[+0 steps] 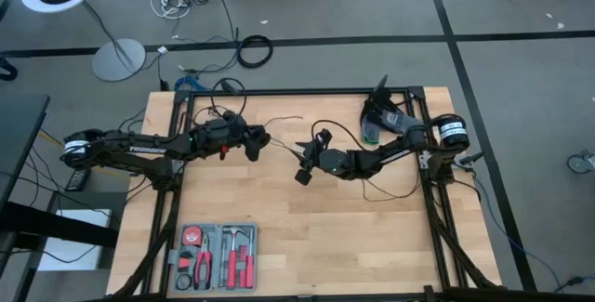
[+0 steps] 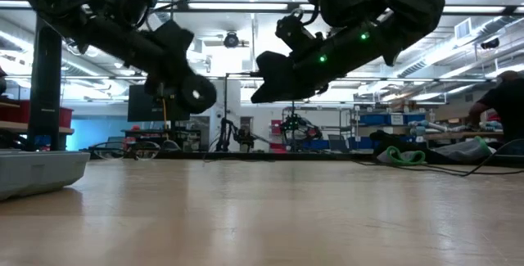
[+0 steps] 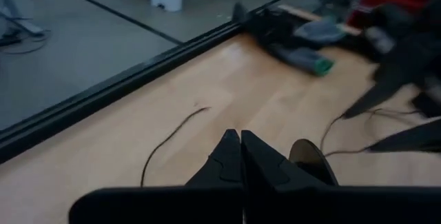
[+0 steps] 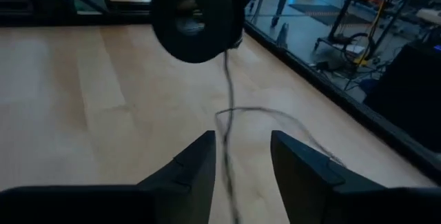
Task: Coil cords
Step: Coil the black wire onto the black spool
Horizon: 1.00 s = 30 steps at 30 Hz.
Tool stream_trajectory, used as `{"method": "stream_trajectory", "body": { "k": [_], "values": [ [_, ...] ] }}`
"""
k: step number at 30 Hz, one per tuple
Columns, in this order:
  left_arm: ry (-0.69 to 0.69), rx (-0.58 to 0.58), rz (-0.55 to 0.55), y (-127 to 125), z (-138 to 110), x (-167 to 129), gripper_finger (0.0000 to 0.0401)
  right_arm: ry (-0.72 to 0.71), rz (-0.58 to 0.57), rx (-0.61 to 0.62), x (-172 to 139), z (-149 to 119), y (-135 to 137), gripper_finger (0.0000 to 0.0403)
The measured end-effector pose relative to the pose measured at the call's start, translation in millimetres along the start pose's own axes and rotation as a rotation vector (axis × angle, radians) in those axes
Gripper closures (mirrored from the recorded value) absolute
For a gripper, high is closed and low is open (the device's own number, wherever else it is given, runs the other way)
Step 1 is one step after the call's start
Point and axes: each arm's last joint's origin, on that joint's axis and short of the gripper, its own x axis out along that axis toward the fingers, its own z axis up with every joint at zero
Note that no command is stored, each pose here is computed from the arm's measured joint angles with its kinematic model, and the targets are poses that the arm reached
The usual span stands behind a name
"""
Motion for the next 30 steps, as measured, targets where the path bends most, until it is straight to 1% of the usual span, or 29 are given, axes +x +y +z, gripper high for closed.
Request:
{"method": "stream_trajectory", "body": {
  "k": [3, 6, 9, 11, 13, 15, 20, 23, 25, 30],
  "values": [
    [-0.01, -0.003, 0.03, 7, -19, -4, 0.0401, 0.005, 0.006, 0.036, 0, -2, 2, 0.0264],
    [-0.058, -0.035, 0.05, 16, -39, -12, 0.0401, 0.023, 0.011, 0.039, 0, -5, 2, 0.0265],
    [-0.08, -0.06, 0.064, 24, -58, -20, 0.0401, 0.013, 0.058, 0.067, 1, -3, 2, 0.0264],
    [-0.103, -0.067, 0.059, 27, -65, -25, 0.0401, 0.003, 0.093, 0.103, 4, -1, 0, 0.0263],
    [-0.129, -0.059, 0.033, 28, -67, -28, 0.0401, 0.0, 0.121, 0.155, 11, -3, -4, 0.0263],
    [-0.142, -0.024, 0.01, 28, -67, -30, 0.0401, 0.014, 0.157, 0.176, 19, -10, -6, 0.0263],
    [-0.162, 0.046, -0.043, 26, -65, -30, 0.0401, 0.023, 0.266, 0.174, 51, -15, 7, 0.0258],
    [-0.155, 0.052, -0.069, 25, -65, -30, 0.0401, 0.016, 0.261, 0.132, 65, -14, 11, 0.0254],
    [-0.152, 0.063, -0.091, 24, -65, -30, 0.0401, -0.011, 0.251, 0.115, 72, -9, 10, 0.0252],
    [-0.136, 0.122, -0.158, 22, -66, -30, 0.0401, -0.032, 0.237, 0.074, 76, -4, 4, 0.025]
  ]
}}
